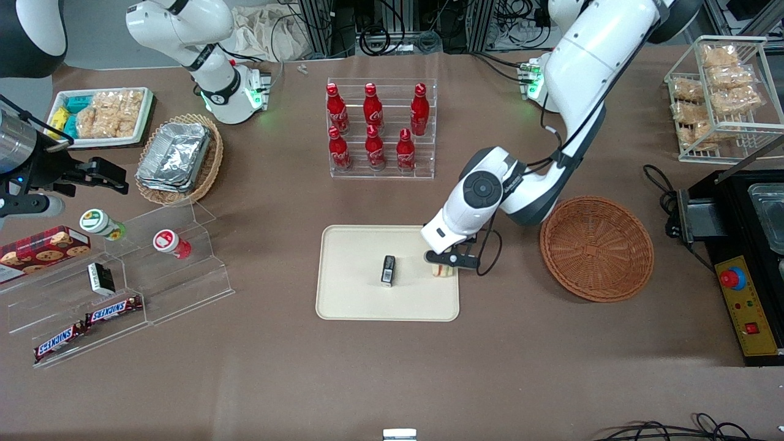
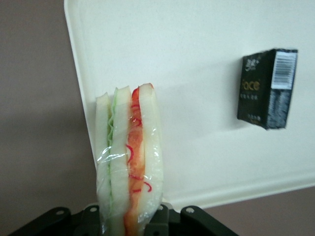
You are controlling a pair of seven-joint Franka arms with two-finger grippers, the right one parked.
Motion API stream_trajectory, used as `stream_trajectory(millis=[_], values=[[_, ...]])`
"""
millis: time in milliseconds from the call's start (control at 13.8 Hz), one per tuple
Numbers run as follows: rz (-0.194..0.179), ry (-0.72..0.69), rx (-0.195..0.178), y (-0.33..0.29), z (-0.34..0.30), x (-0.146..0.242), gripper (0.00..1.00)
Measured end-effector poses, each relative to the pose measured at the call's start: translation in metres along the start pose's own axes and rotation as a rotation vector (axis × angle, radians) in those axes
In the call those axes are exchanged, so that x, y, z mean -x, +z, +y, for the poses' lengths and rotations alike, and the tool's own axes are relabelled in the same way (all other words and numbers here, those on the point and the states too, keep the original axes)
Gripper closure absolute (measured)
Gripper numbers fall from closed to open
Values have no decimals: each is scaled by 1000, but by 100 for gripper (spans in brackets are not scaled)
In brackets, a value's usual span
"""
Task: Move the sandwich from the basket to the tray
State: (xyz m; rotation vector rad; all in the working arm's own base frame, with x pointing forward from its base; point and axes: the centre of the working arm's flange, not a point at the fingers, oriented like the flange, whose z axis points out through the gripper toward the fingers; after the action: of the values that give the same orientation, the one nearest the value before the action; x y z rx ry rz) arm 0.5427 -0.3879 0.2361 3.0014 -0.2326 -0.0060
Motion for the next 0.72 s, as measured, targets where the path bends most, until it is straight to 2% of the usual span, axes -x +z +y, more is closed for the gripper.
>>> stream_trajectory(millis=[72, 145, 290, 435, 580, 725], values=[[7, 7, -3, 5, -1, -7, 79], [11, 4, -1, 8, -1, -13, 73], [23, -2, 3, 7, -3, -21, 68], [40, -13, 7, -1, -4, -27, 50], [72, -35, 8, -27, -5, -37, 30], [89, -58, -22, -71, -15, -43, 11]])
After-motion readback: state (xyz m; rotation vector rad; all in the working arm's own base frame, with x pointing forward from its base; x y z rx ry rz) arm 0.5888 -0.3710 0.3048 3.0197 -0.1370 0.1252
